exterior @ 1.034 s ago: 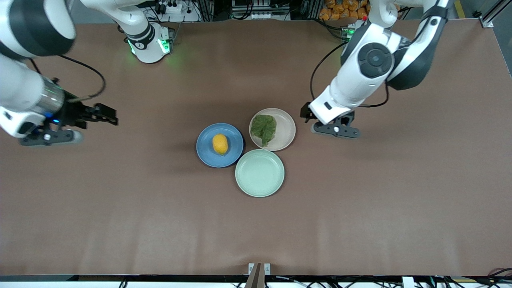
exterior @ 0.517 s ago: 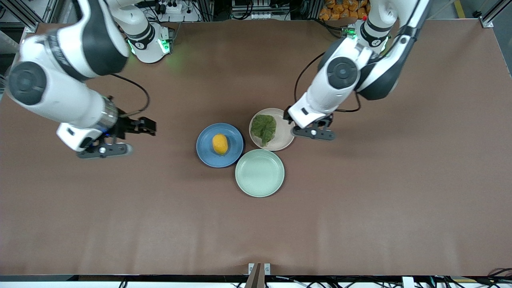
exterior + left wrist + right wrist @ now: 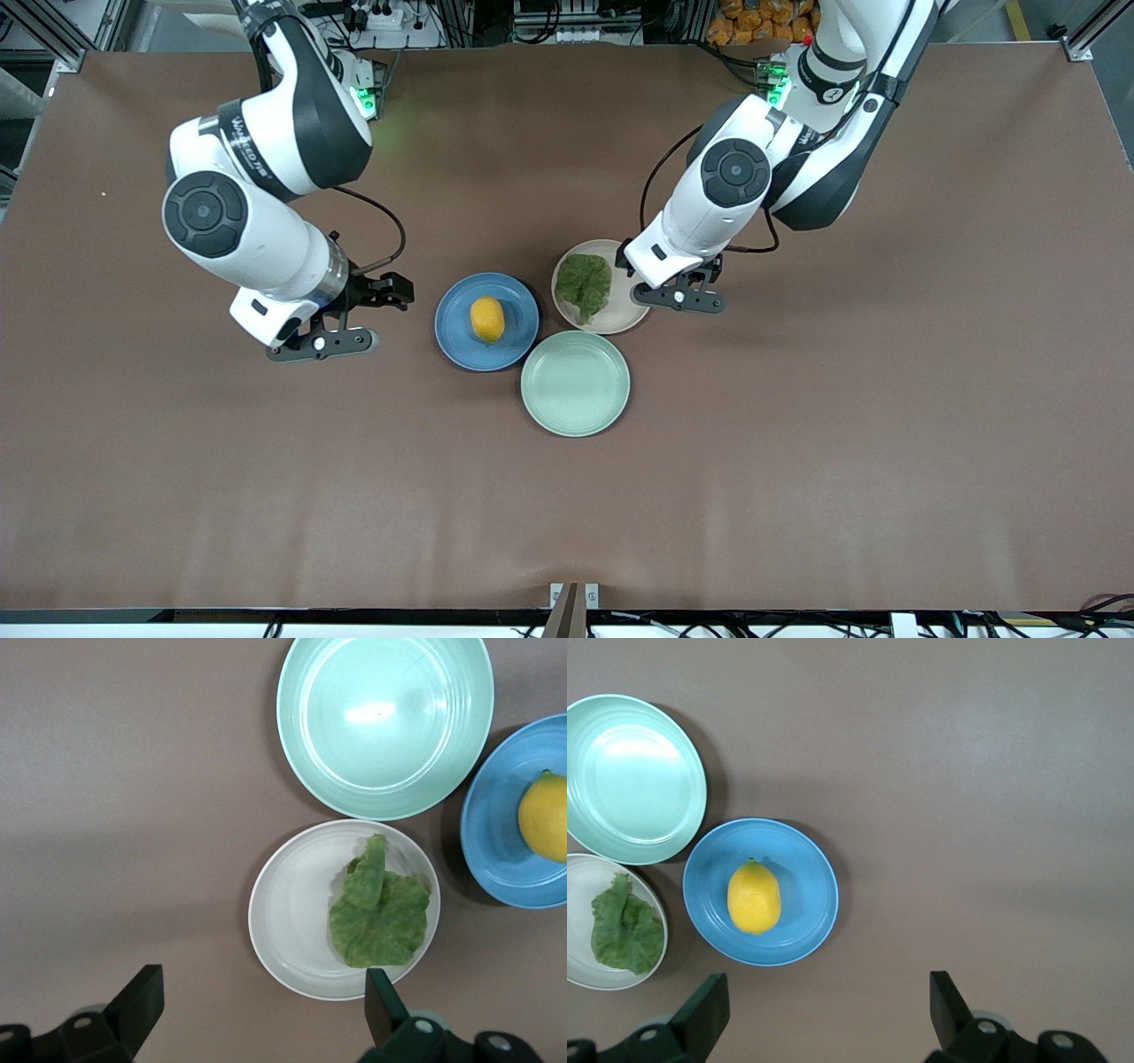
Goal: Pick lemon and lettuce from blue and beige plates
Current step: 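Lower the right gripper over the lemon while the left gripper lowers over the lettuce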
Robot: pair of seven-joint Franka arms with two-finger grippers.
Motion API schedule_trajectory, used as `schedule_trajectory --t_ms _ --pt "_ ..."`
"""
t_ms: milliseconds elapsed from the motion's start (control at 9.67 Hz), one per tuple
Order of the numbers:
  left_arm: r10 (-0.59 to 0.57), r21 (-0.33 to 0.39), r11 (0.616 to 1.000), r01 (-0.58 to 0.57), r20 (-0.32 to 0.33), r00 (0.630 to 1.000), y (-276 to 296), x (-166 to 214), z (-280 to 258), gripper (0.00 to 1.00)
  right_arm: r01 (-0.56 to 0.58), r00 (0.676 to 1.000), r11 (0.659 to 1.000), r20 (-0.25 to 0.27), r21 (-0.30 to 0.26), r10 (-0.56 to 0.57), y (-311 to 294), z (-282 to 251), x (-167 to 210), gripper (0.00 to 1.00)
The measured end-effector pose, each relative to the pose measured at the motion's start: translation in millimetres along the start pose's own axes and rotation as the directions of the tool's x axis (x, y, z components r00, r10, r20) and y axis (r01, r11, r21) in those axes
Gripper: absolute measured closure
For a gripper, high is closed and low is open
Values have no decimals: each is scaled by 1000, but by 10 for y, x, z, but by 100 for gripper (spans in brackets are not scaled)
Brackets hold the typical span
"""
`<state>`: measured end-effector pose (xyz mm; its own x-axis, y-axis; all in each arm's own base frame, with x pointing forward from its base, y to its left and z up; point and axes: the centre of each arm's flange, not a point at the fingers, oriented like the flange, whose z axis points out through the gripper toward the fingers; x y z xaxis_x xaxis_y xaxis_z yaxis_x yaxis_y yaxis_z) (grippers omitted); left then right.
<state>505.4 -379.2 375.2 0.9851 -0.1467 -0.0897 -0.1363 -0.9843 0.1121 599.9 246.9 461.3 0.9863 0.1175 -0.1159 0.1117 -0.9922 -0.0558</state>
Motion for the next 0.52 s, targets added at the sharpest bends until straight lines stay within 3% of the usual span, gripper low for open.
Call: schedule_trajectory --t_ms 517 --pt "5 9 1000 -5 40 999 311 -114 449 0 -3 1000 1000 -16 9 3 -333 429 1 0"
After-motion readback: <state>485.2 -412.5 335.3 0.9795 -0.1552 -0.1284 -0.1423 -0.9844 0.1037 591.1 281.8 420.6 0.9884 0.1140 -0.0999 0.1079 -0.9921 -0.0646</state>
